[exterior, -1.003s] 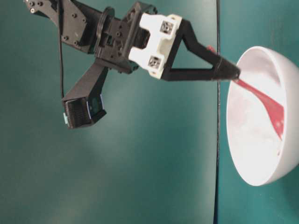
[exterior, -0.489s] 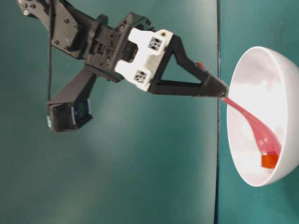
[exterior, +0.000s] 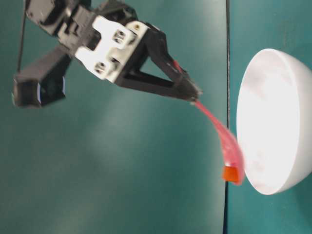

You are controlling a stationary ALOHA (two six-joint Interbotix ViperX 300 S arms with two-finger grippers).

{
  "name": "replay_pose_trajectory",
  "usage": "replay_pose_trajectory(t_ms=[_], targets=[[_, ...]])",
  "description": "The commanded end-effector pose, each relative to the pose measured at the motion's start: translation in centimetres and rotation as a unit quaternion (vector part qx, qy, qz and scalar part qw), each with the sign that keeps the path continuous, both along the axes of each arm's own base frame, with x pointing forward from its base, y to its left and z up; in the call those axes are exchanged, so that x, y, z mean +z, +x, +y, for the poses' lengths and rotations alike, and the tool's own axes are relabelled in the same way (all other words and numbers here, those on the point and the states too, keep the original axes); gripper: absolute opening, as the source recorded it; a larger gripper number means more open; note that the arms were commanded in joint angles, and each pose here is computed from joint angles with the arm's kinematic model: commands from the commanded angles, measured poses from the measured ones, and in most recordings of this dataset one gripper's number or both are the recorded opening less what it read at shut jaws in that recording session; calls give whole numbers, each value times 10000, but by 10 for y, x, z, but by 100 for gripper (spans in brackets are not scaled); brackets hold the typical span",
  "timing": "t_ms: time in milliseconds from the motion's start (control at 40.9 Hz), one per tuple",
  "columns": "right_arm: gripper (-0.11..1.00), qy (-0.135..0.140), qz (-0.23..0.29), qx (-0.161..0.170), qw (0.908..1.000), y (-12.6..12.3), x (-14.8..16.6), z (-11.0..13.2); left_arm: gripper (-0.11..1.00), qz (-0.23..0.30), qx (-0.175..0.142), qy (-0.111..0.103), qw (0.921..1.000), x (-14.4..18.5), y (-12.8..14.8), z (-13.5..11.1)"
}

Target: Grip the spoon and scoop the red block from the bowl with right arm.

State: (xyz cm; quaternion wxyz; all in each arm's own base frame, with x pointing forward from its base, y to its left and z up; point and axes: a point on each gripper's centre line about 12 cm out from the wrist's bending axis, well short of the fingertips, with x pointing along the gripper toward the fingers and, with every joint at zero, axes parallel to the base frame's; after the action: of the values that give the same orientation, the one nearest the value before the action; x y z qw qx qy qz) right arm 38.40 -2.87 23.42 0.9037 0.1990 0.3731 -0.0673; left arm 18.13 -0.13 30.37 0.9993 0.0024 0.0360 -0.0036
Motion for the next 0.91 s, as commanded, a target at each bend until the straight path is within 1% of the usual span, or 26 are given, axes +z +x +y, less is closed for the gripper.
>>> replay_pose_trajectory(t_ms=[0,73,147,220,392,465,587,759,881], targets=[[23,16,-628,-208,9978,-9,24,-1,0,-153,1,-9,9999,13,2,0],[23,71,-1059,-420,9935,-20,33,-3,0,-146,2,-32,9999,13,2,0],[23,63,-1455,-522,9880,-32,43,-3,0,-153,3,-55,9999,13,2,0],[23,62,-1691,-578,9839,-45,50,-3,0,-168,3,-55,9998,13,2,0],[23,55,-2030,-572,9775,-69,70,0,0,-229,5,-109,9997,16,0,0],[23,47,-2100,-544,9762,-75,77,1,0,-229,5,-94,9997,16,-1,0],[23,73,-2069,-509,9770,-82,81,3,0,-222,5,-94,9997,16,-1,0],[23,91,-1953,-482,9795,-82,79,4,0,-130,7,-85,9999,14,-1,0],[23,92,-1946,-481,9797,-82,79,4,0,-61,9,-85,9999,12,-1,0]])
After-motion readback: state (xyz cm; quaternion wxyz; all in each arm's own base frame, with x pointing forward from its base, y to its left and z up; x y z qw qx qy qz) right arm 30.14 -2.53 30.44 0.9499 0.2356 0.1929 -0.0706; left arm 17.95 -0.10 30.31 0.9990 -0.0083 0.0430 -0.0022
